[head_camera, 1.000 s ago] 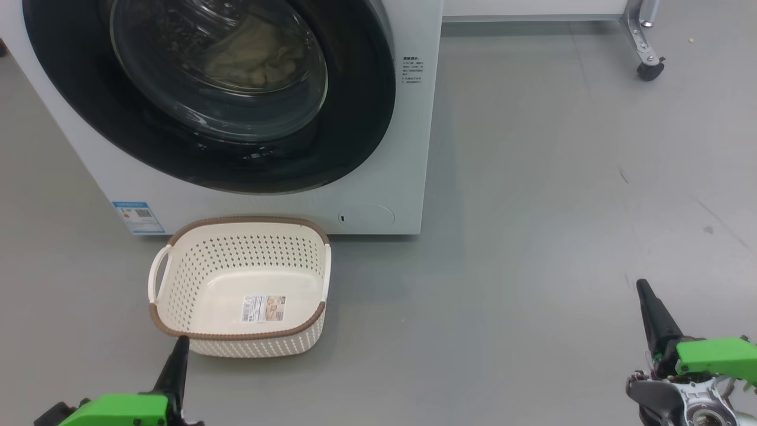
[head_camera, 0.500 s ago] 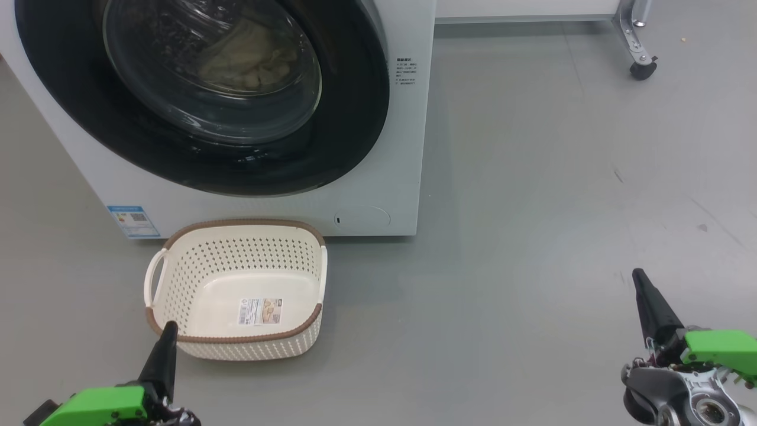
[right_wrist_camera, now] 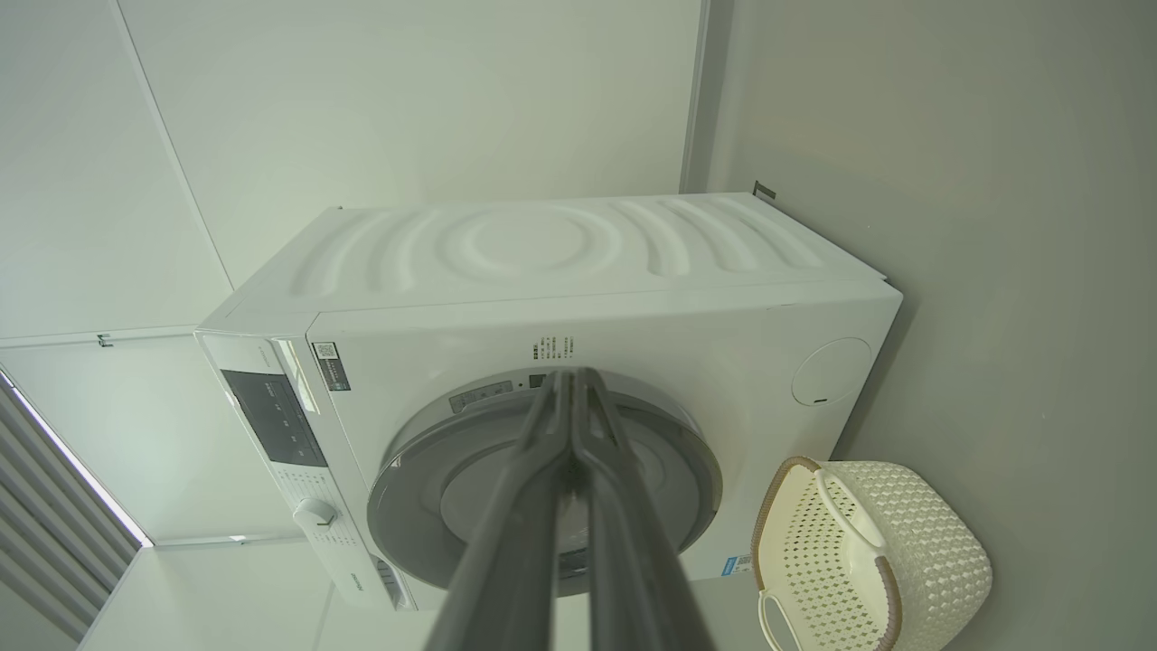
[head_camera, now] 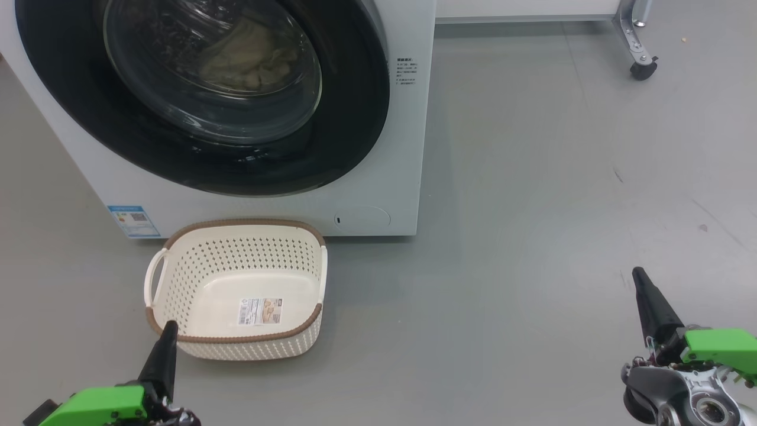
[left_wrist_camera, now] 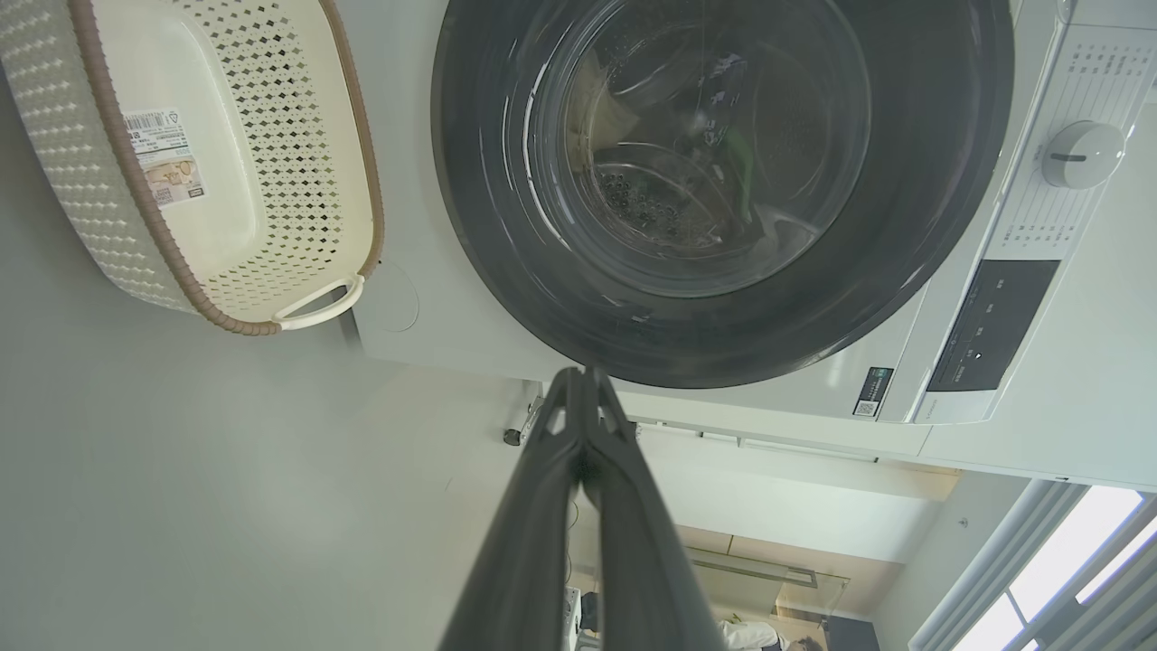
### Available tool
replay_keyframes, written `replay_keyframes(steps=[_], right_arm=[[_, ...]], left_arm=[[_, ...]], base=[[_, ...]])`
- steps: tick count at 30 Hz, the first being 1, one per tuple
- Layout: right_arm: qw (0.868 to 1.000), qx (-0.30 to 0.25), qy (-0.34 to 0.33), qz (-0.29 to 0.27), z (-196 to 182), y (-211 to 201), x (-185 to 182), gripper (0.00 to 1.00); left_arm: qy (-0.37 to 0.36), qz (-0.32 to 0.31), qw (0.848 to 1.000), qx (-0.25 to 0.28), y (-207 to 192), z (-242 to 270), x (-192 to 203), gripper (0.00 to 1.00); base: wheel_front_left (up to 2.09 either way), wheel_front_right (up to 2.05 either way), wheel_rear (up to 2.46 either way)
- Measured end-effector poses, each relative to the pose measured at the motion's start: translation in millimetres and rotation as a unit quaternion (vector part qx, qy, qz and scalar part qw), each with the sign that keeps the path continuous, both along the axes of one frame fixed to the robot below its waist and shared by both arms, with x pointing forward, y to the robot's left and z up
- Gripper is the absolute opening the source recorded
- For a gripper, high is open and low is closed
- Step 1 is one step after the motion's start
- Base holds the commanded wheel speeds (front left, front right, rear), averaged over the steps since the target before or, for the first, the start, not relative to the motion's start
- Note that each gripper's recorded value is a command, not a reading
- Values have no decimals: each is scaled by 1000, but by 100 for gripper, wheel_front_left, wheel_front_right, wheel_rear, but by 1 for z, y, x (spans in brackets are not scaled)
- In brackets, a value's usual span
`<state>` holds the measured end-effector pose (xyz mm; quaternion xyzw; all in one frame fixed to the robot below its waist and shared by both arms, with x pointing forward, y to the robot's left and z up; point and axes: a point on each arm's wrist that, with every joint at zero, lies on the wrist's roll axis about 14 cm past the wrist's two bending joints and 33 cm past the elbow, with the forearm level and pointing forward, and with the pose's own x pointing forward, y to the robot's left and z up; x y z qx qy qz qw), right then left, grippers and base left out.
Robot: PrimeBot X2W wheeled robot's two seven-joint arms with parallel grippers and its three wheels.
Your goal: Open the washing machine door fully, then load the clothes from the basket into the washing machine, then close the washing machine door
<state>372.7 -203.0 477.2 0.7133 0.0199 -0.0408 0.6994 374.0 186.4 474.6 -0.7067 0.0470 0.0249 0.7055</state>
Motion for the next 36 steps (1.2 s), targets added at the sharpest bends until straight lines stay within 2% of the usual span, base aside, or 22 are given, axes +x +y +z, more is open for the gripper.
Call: replay_keyframes(steps=[36], right_arm=[[1000,0,0,0,0,0,0,0]], left_arm=[[0,0,1000,0,0,0,0,0]], base=[[0,0,0]])
